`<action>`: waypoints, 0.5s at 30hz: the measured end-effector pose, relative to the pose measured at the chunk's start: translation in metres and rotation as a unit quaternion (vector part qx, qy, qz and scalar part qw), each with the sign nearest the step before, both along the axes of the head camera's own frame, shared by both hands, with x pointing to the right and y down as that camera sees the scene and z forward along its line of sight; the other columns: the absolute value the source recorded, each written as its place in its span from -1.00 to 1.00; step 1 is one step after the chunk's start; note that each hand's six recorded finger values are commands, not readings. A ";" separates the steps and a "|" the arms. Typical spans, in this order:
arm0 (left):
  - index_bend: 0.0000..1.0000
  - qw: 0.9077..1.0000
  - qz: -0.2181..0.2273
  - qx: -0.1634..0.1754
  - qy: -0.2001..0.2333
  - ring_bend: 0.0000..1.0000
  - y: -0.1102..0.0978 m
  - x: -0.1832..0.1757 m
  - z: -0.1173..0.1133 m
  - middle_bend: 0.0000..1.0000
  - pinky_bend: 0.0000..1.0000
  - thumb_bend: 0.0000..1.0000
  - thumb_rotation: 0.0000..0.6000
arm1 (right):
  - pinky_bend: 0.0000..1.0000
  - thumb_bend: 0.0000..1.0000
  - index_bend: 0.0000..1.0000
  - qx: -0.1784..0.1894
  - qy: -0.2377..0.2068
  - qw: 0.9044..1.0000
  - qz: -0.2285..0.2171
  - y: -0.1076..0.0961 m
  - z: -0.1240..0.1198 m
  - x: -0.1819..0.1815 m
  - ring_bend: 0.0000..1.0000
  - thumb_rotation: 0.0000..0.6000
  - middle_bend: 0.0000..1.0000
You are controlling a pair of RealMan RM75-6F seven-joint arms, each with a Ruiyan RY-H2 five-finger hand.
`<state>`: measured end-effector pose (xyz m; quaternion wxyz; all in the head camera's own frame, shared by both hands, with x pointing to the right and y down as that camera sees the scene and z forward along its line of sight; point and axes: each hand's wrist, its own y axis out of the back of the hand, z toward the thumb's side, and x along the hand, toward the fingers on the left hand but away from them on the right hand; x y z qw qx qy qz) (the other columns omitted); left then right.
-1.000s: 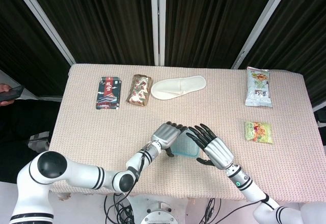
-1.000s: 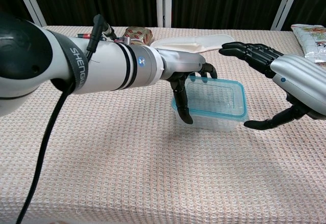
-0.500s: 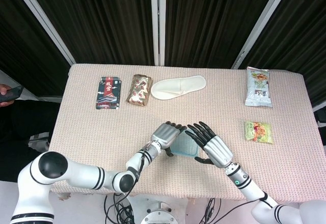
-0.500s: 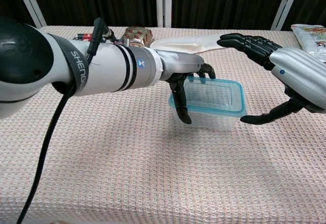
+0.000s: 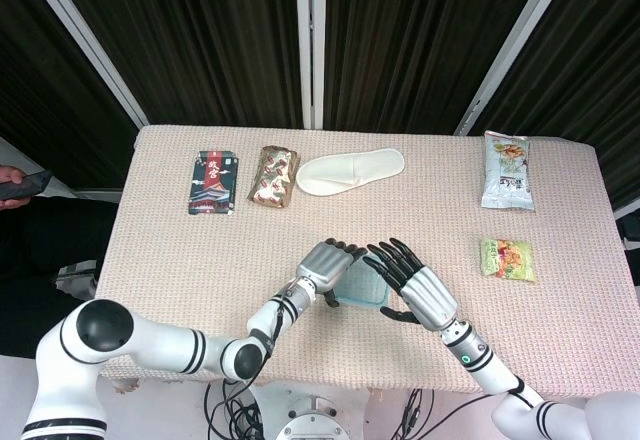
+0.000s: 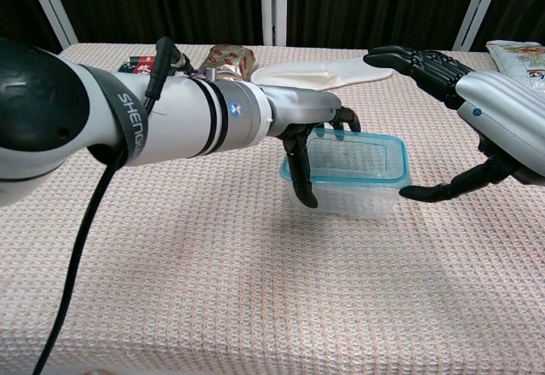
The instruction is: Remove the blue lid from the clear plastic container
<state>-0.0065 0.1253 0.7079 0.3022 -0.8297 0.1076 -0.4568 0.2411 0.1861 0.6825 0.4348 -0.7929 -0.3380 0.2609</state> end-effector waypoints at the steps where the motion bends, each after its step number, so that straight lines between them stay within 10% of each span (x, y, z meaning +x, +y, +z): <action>1: -0.71 1.000 -0.001 -0.001 0.001 -0.63 0.000 0.000 0.000 -0.47 -0.67 -0.92 1.00 | -1.00 -0.61 -0.92 0.002 0.000 1.000 -0.001 0.000 0.000 0.000 -1.00 1.00 -0.96; 15: -0.85 1.000 -0.008 -0.006 0.030 -0.78 0.000 -0.005 -0.013 -0.66 -0.70 -0.92 1.00 | -1.00 -0.29 -0.16 0.025 0.005 1.000 -0.016 0.005 0.002 0.000 -1.00 1.00 -0.73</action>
